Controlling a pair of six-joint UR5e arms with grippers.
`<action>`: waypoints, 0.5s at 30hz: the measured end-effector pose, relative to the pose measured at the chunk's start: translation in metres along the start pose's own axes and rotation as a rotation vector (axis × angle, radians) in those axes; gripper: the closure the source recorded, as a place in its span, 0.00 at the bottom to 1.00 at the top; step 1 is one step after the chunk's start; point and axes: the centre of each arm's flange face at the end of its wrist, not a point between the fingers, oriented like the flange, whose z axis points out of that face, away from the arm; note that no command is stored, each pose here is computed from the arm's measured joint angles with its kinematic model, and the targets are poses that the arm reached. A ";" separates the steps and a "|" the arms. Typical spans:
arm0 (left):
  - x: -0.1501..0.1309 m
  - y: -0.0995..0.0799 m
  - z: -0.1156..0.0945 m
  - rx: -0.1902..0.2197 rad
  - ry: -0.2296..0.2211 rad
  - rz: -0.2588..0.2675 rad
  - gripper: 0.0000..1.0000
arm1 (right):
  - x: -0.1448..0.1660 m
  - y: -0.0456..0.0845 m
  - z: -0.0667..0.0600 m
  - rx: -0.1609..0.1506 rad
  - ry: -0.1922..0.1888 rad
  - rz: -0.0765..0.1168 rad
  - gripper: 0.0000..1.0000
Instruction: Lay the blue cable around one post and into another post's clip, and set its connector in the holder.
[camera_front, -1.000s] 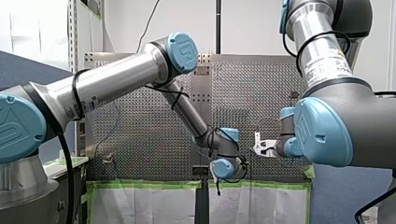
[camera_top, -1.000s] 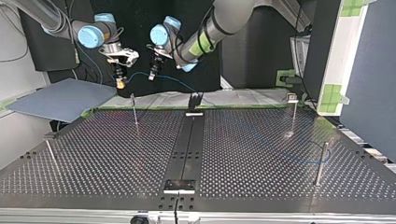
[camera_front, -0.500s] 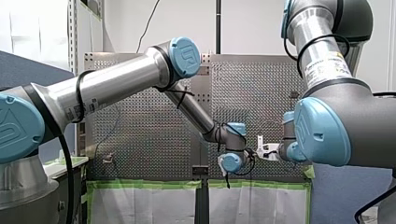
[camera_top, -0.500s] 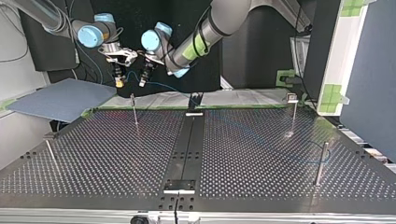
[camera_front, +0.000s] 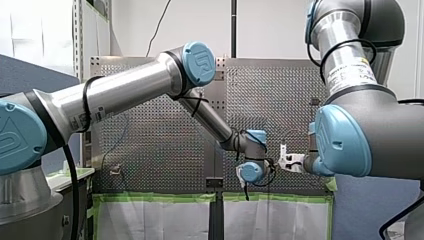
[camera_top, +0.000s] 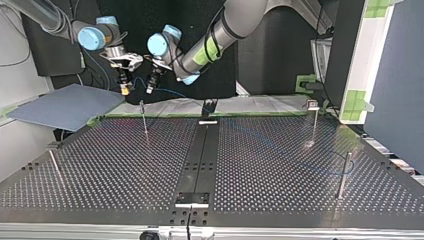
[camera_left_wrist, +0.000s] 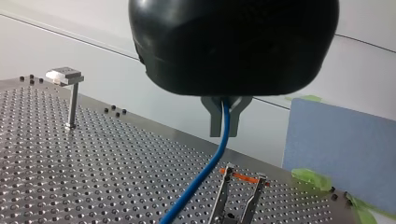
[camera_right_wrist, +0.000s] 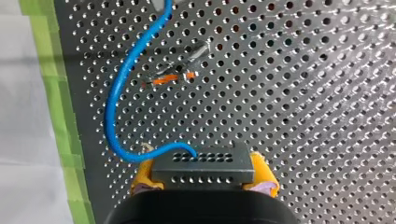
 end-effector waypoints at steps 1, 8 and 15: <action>-0.001 0.000 0.000 0.000 0.000 0.000 0.99 | 0.001 0.002 0.000 0.002 0.003 0.003 1.00; -0.005 -0.006 0.006 0.000 0.002 0.000 0.99 | 0.004 0.019 0.001 -0.001 0.013 0.029 1.00; 0.019 0.000 0.010 -0.019 0.049 0.030 0.99 | 0.004 0.032 -0.001 -0.019 0.008 0.036 1.00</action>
